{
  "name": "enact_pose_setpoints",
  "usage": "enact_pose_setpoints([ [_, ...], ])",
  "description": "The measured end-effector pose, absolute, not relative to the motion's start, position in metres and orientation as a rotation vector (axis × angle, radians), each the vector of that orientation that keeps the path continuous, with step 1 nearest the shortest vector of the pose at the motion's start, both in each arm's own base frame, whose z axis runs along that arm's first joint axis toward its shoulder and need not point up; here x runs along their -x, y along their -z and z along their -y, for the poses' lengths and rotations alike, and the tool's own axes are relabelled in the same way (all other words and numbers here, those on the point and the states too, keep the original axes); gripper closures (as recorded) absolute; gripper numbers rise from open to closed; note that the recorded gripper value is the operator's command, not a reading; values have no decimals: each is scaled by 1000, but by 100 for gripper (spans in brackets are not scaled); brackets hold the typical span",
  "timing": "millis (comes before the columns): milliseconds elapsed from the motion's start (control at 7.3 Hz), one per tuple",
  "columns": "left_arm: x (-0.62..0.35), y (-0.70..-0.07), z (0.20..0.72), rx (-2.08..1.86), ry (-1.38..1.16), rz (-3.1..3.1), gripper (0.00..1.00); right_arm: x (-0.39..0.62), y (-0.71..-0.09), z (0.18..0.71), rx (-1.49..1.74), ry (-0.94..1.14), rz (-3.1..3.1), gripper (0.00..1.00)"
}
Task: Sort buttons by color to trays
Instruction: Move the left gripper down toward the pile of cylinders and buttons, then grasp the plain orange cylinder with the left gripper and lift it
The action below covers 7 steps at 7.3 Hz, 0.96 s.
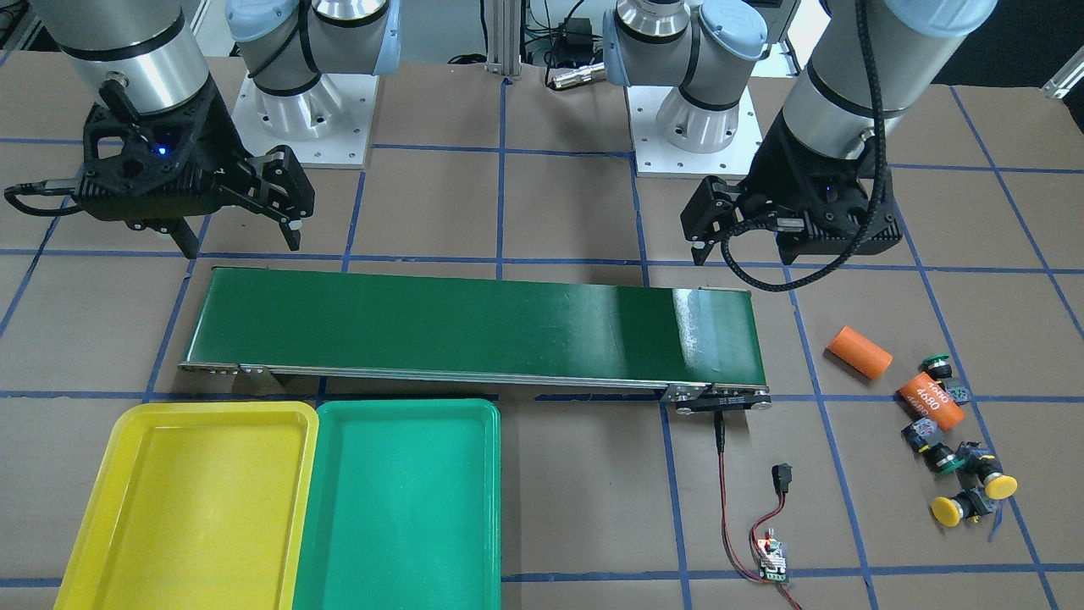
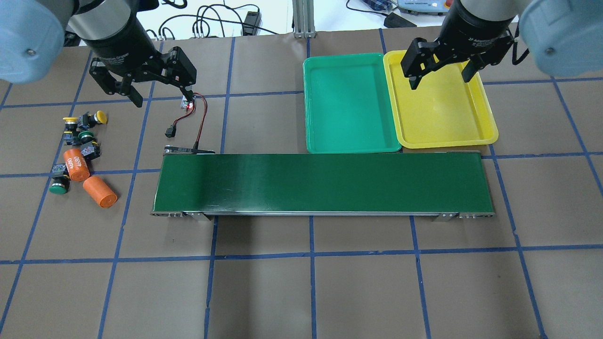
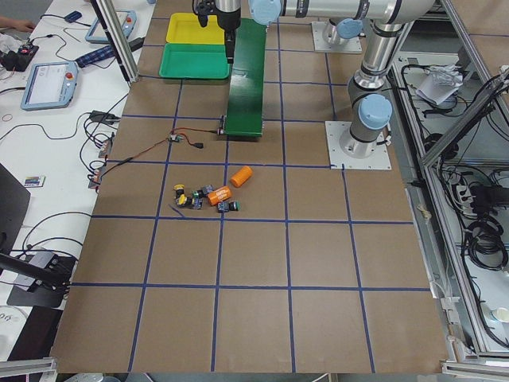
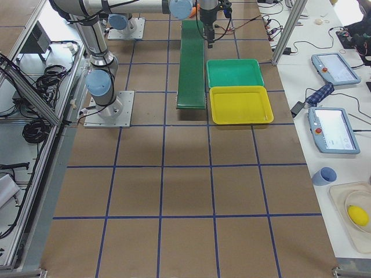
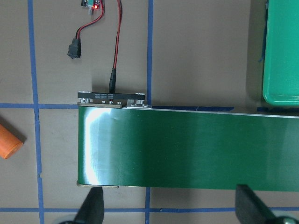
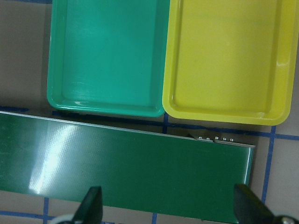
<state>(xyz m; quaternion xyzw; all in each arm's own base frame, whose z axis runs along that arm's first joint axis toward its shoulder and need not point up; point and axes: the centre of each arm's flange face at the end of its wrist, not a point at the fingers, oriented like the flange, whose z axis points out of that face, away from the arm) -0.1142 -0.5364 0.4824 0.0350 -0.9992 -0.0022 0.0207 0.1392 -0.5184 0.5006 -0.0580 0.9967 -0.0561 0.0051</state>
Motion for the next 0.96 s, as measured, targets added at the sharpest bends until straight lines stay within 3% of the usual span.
enact_pose_setpoints([
  [959, -147, -344, 555, -432, 134, 3018, 2, -139, -501, 517, 170, 182, -3120, 0],
])
